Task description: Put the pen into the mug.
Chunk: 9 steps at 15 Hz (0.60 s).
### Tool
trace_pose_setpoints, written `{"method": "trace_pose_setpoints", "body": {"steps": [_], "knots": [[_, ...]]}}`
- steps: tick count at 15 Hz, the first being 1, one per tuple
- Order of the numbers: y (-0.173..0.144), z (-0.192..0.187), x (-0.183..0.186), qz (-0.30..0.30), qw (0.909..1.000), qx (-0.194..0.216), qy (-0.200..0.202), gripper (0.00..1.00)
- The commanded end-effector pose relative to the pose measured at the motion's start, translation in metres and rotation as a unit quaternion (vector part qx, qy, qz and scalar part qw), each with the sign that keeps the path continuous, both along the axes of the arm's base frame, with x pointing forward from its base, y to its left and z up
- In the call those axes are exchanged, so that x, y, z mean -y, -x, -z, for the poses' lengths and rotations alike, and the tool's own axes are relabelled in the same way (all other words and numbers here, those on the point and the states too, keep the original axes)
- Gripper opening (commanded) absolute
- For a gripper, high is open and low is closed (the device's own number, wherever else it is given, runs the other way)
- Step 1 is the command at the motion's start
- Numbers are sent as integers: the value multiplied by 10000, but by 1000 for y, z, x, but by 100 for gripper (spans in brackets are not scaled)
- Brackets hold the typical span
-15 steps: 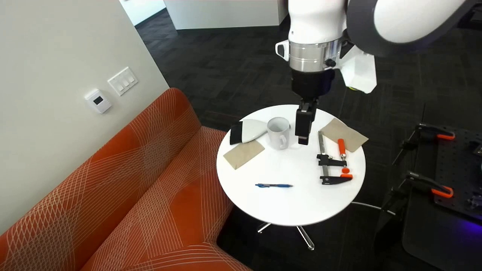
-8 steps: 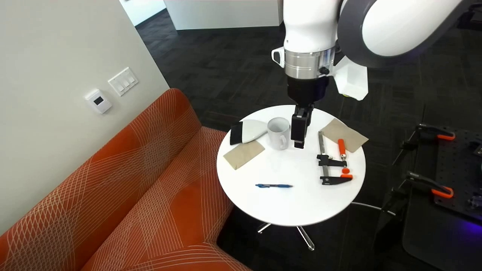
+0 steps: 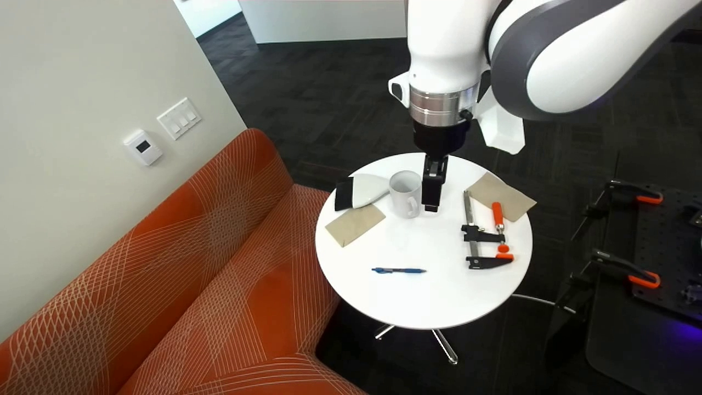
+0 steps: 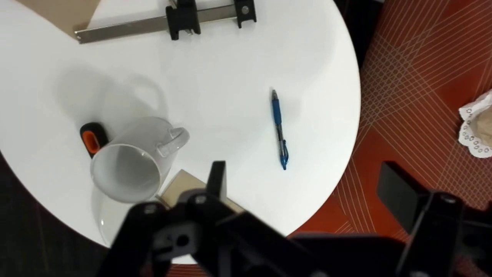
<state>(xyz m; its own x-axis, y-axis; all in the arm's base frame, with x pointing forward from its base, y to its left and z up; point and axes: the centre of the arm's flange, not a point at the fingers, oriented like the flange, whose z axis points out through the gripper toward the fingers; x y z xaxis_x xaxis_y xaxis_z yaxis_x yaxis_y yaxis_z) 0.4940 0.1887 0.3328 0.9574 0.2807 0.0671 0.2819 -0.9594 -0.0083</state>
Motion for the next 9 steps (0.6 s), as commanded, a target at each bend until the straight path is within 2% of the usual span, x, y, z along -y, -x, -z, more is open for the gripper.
{"method": "trace_pose_setpoints", "body": {"steps": [1, 9], "knots": [[-32, 30, -3, -155, 9997, 103, 163, 100], [-73, 103, -25, -542, 9980, -331, 44, 100]]}}
